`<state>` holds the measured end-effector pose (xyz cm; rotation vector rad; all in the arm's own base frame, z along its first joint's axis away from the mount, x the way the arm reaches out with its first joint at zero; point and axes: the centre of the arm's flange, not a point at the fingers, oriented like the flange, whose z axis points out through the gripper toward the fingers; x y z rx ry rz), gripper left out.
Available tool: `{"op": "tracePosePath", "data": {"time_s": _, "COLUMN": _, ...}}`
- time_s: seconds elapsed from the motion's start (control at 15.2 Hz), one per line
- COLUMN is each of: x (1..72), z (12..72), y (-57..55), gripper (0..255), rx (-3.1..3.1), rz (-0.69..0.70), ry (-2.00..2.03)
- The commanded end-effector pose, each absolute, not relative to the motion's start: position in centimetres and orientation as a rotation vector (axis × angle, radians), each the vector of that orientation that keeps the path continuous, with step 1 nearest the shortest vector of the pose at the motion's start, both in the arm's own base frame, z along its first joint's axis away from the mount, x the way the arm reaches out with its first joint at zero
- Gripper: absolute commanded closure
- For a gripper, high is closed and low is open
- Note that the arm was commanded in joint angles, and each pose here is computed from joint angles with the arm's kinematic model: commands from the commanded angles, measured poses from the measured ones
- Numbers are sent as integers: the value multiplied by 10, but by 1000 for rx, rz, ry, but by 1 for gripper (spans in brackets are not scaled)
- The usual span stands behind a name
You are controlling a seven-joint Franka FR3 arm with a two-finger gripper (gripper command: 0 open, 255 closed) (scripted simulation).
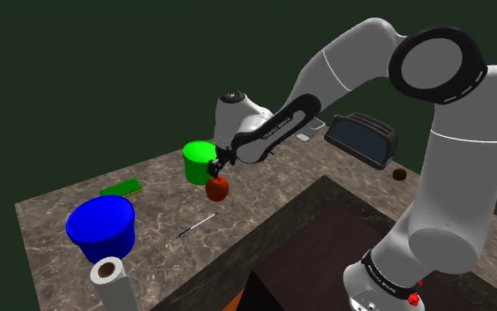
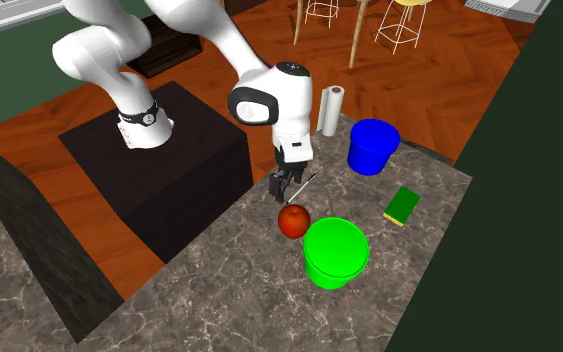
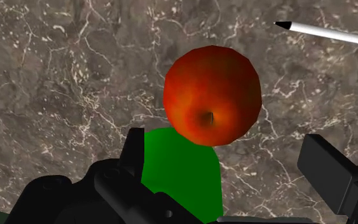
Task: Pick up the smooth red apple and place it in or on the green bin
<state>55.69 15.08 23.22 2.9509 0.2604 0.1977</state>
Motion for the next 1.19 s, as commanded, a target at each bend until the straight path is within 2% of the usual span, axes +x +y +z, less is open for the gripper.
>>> {"op": "tracePosePath", "data": {"time_s": 0.0, "x": 568, "z": 213, "y": 157, "gripper": 0, "rx": 2943, "rz": 199, "ry": 274}}
{"op": "tracePosePath", "data": {"time_s": 0.46, "x": 574, "z": 174, "y": 150, "gripper": 0, "rx": 2943, "rz": 199, "ry": 274}}
{"op": "tracePosePath", "data": {"time_s": 0.99, "x": 574, "z": 174, "y": 150, "gripper": 0, "rx": 2943, "rz": 199, "ry": 274}}
{"op": "tracePosePath", "data": {"time_s": 1.06, "x": 574, "z": 174, "y": 150, "gripper": 255, "rx": 2943, "rz": 199, "ry": 274}}
{"op": "tracePosePath", "data": {"time_s": 1.12, "x": 574, "z": 174, "y": 150, "gripper": 255, "rx": 2943, "rz": 199, "ry": 274}}
